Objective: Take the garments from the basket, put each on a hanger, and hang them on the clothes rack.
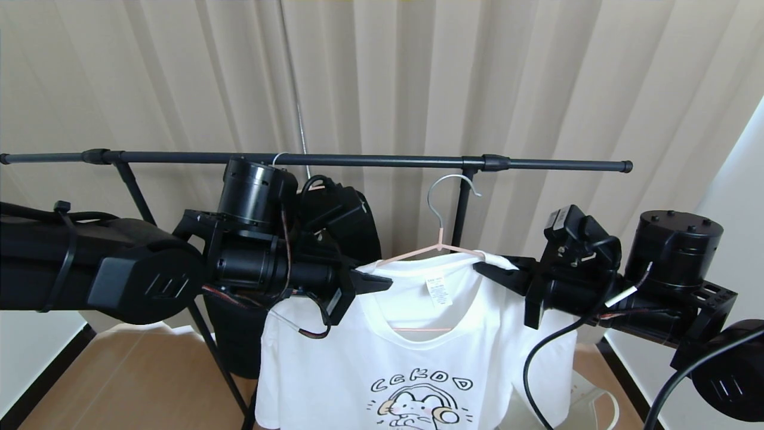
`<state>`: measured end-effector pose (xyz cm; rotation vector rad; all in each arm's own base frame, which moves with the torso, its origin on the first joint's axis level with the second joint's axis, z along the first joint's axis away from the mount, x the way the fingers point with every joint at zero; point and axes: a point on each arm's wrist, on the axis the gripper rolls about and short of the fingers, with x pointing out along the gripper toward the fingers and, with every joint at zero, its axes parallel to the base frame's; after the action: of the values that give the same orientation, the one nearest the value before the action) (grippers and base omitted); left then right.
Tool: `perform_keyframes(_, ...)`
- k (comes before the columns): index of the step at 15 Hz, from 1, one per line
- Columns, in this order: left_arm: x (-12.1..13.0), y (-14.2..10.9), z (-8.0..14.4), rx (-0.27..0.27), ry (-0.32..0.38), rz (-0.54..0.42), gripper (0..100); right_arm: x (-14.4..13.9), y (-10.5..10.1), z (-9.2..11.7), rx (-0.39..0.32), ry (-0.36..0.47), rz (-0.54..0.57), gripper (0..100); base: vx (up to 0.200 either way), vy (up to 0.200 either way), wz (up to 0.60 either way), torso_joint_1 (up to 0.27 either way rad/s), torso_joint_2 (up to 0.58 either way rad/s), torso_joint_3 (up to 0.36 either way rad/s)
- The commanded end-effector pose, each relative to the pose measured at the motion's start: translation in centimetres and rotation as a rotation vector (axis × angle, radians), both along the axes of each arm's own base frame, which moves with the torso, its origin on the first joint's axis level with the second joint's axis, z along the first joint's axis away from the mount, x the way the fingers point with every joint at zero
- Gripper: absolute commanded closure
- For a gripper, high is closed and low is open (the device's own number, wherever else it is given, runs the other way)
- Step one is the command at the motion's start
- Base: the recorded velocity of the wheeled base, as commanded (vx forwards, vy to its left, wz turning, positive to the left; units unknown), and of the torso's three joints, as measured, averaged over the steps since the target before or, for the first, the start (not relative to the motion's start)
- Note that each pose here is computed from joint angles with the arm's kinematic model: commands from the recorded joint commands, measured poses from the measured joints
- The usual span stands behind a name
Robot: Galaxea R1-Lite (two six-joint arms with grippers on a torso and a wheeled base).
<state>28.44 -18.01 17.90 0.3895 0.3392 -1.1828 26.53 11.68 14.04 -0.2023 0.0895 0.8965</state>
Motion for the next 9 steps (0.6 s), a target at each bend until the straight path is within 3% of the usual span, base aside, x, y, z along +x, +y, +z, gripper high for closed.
perform_keyframes(1,-0.01,0.1,0.07,-0.002,-0.003,0.002,100,0.01,0.01,0.02,0.001,-0.001,0.001,100,0.0,0.0,0.0,0.0,0.0,0.0)
perform_keyframes(9,0.22,0.5,0.13,-0.004,-0.005,0.018,100,-0.01,0.0,0.07,0.001,-0.003,-0.001,100,0.0,0.0,0.0,0.0,0.0,0.0)
